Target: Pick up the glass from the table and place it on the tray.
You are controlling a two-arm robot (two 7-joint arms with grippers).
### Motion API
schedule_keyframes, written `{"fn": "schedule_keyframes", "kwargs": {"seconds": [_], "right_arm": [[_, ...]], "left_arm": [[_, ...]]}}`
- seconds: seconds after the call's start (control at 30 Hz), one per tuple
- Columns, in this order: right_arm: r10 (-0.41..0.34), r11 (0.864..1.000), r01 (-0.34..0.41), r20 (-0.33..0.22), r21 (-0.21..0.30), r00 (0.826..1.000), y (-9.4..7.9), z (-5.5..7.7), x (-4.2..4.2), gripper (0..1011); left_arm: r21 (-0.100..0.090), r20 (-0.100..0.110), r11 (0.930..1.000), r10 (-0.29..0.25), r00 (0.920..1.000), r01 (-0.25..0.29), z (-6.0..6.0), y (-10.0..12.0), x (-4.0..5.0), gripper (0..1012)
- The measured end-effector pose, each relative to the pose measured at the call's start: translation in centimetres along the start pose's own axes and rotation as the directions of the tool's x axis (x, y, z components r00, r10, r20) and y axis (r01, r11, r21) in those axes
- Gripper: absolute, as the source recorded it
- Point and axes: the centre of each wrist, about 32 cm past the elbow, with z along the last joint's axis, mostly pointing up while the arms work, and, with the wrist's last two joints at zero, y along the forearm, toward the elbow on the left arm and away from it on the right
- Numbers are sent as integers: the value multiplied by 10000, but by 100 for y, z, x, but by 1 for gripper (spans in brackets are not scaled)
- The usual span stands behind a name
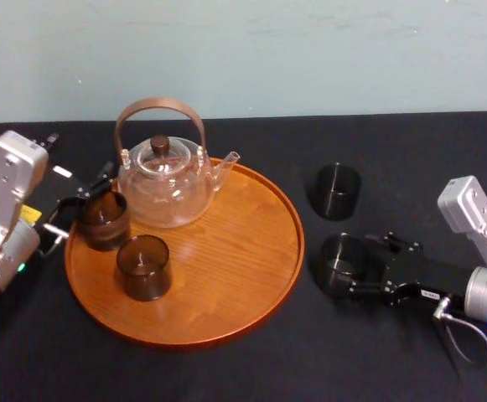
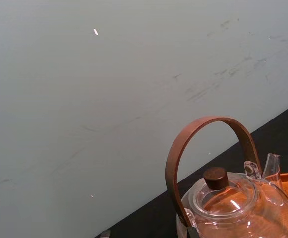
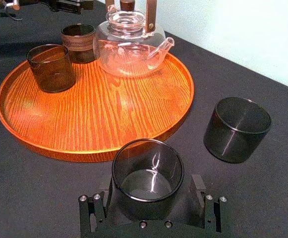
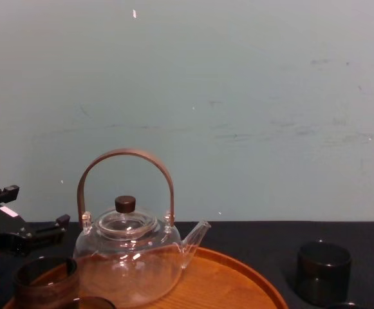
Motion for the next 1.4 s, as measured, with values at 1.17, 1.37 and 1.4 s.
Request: {"fn": "schedule_keyframes", "kwargs": {"seconds": [1.17,1.37,1.4], "right_arm": [[210,9997,-209,91,-125,9997,152,49,43,951],[204,9997,-203,91,-119,9998,150,49,43,900],[202,9997,-201,90,-117,9998,150,49,43,900]], "left_arm": [[-1,0,10000,0,10000,0,0,0,0,1001],[-1,0,10000,1,10000,-1,0,0,0,1001],[-1,1,10000,1,10000,-1,0,0,0,1001]]}}
